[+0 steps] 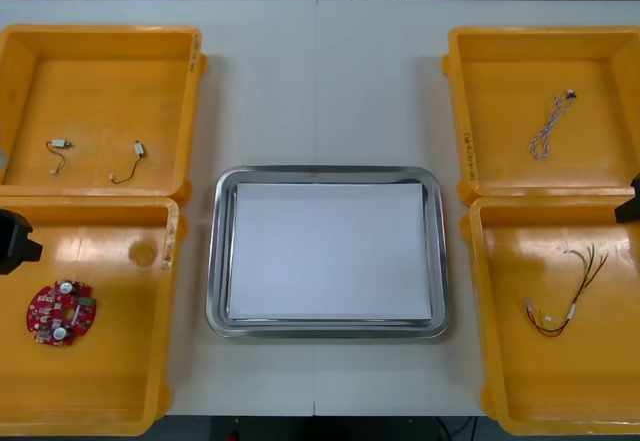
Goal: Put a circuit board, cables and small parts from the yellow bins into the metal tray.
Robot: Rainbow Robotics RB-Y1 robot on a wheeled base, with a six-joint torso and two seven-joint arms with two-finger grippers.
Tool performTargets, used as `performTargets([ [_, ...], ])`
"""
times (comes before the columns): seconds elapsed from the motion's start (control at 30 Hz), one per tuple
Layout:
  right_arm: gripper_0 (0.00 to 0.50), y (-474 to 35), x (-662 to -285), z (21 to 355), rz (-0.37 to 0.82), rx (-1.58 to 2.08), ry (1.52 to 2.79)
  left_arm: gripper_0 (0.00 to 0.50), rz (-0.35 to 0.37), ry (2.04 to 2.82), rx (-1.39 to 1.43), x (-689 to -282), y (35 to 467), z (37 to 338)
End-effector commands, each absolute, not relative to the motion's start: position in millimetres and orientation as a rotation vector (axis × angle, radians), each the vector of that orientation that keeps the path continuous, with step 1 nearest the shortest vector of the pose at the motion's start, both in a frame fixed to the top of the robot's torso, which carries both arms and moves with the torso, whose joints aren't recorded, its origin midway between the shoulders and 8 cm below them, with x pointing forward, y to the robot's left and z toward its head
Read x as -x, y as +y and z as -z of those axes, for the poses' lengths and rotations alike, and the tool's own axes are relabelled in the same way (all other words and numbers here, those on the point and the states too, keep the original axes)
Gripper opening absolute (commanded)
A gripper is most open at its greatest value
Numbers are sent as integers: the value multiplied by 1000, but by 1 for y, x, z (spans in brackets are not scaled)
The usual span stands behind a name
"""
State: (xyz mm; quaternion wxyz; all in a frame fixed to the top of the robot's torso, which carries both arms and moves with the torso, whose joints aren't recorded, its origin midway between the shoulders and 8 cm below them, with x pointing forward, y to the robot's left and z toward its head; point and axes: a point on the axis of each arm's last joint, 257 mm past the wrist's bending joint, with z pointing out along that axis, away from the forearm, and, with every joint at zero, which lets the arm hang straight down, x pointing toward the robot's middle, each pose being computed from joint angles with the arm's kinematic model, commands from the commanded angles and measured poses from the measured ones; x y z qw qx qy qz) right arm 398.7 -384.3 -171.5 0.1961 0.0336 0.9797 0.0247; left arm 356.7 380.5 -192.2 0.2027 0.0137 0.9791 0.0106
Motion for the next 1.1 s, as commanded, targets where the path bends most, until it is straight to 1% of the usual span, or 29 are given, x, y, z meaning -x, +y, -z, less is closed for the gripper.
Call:
performTargets([
  [0.03,500,-398,-406,145,-44,-174,2689,500,-128,2741,-138,-351,399,192],
  [0.2,500,-396,-409,142,-43,-168,2679,500,-149,2736,-153,-352,403,190],
  [0.23,500,-396,-411,136,-26,-159,2662,500,-153,2734,-167,-353,402,189],
  [0.33,500,-397,-412,133,36,-139,2642,500,-173,2726,-241,-354,404,186],
  [0.4,500,-397,-412,135,52,-138,2638,500,-188,2718,-290,-355,405,184],
  [0.6,500,-394,-410,149,25,-166,2642,500,-215,2694,-449,-356,405,178],
  [0.77,500,-388,-410,161,-37,-205,2630,500,-243,2666,-606,-357,404,174],
  [0.87,500,-385,-408,166,-62,-219,2623,500,-247,2648,-695,-357,403,172],
  [0.97,500,-382,-402,172,-73,-225,2622,500,-242,2625,-788,-357,398,171],
  [1.1,500,-381,-391,181,-66,-226,2614,500,-264,2586,-911,-358,397,169],
])
